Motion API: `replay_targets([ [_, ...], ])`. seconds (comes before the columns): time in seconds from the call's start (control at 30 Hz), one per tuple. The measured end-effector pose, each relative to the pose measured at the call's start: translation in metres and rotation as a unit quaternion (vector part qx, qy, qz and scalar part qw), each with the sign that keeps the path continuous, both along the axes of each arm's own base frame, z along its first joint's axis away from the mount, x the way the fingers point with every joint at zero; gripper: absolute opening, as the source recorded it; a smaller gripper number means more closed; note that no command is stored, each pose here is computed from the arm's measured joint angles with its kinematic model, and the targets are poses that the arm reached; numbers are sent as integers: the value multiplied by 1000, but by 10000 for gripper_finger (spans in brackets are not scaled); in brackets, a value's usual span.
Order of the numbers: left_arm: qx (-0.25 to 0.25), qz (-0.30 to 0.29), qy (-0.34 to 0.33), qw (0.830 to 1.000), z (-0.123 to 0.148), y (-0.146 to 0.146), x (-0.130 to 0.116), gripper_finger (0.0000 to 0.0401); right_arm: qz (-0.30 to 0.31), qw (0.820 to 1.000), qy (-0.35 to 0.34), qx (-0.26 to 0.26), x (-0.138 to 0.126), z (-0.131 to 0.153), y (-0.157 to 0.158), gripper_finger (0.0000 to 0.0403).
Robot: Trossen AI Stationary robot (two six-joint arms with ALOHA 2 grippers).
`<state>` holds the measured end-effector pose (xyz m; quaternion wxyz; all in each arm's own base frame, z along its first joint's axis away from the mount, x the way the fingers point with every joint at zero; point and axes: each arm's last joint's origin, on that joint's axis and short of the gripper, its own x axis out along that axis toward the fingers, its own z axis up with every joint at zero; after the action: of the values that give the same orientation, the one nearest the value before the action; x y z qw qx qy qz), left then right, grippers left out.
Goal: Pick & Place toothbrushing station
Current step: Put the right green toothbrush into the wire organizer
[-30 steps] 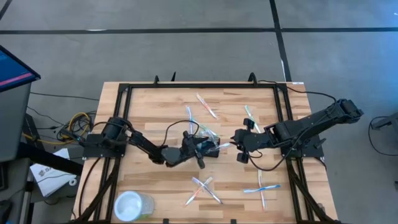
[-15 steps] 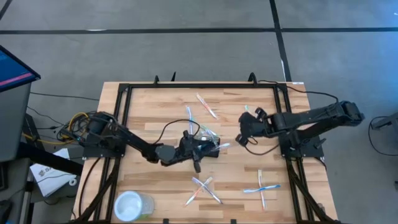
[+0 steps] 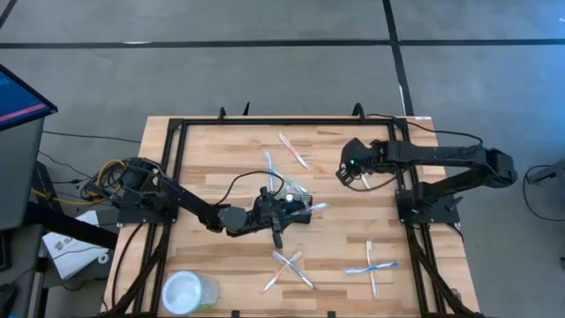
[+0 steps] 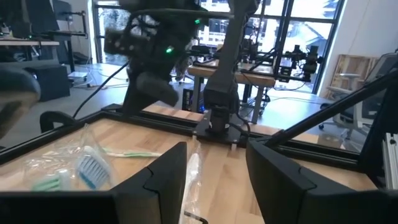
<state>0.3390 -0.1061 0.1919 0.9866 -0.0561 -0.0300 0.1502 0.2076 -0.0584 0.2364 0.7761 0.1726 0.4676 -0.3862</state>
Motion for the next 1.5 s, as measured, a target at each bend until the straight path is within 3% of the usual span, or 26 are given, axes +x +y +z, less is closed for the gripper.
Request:
replay_targets([
  [0.33, 0, 0, -1, 1000, 0, 0, 0, 159, -53, 996, 0, 77, -22, -34, -33, 69],
  [0.8, 0, -14, -1, 1000, 0, -1, 0, 159, -76, 993, -28, 91, -34, -47, -56, 69],
  [1.5, -2, -33, -2, 999, 0, -2, 0, 159, -110, 984, 54, 129, -25, -104, -93, 123],
])
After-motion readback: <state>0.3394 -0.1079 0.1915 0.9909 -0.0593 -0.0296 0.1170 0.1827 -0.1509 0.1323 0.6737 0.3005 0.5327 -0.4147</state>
